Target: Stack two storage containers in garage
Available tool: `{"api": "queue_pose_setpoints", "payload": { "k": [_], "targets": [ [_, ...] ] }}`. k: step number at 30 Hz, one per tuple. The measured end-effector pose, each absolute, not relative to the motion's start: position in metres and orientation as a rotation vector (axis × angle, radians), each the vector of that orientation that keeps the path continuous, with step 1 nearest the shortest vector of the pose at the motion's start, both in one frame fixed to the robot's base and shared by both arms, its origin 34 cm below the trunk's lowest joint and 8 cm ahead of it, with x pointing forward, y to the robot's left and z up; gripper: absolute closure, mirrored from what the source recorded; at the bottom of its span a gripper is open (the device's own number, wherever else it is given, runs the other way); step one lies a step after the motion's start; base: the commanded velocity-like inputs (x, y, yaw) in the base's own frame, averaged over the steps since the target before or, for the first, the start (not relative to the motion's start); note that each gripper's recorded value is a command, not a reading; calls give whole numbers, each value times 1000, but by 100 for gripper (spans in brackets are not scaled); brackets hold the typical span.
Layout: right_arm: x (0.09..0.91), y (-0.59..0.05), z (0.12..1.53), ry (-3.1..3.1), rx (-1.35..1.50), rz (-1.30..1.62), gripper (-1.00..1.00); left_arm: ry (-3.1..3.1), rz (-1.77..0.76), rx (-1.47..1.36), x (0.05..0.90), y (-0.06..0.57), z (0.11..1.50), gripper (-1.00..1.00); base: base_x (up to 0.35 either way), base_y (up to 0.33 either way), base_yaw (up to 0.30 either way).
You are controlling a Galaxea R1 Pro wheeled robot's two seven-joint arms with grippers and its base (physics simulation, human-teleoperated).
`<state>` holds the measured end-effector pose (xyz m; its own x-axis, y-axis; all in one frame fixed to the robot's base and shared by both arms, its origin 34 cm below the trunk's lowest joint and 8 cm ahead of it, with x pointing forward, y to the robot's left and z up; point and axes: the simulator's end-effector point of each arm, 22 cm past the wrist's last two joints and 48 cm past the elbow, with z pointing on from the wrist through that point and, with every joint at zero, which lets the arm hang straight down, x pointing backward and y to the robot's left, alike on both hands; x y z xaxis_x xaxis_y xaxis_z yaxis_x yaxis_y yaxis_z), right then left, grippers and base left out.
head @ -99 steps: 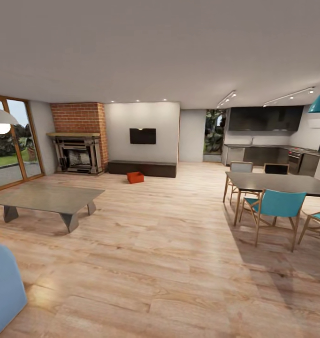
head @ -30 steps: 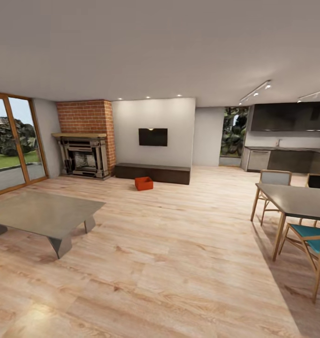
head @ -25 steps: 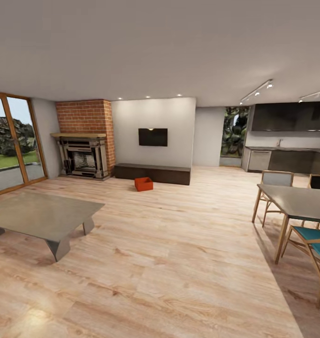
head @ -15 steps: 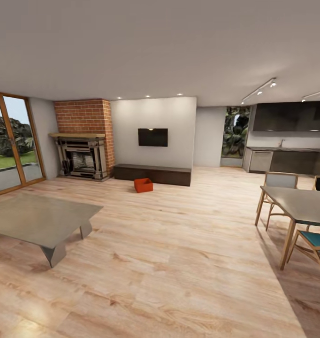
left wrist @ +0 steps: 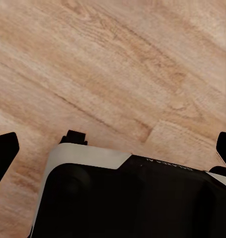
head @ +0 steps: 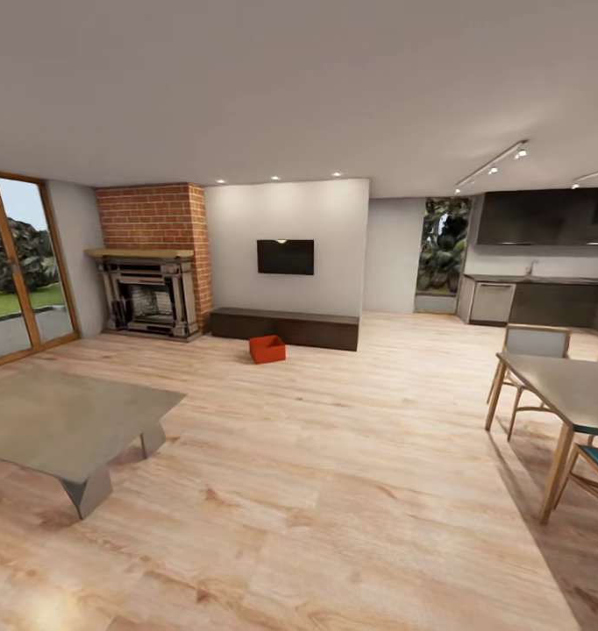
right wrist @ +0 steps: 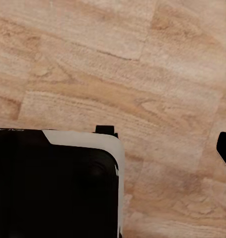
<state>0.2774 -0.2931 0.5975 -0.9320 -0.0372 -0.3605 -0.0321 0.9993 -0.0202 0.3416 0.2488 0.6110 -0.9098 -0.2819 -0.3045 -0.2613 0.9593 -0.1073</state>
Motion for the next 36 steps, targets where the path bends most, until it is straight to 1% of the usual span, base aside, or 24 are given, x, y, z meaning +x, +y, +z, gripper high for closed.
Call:
{"api": "queue_pose_setpoints", "payload": {
  "k": [36],
  "targets": [
    [277, -293, 597, 2772, -49, -20, -100, 2789, -92, -397, 342, 249, 611, -100, 325, 0, 0]
  ]
}}
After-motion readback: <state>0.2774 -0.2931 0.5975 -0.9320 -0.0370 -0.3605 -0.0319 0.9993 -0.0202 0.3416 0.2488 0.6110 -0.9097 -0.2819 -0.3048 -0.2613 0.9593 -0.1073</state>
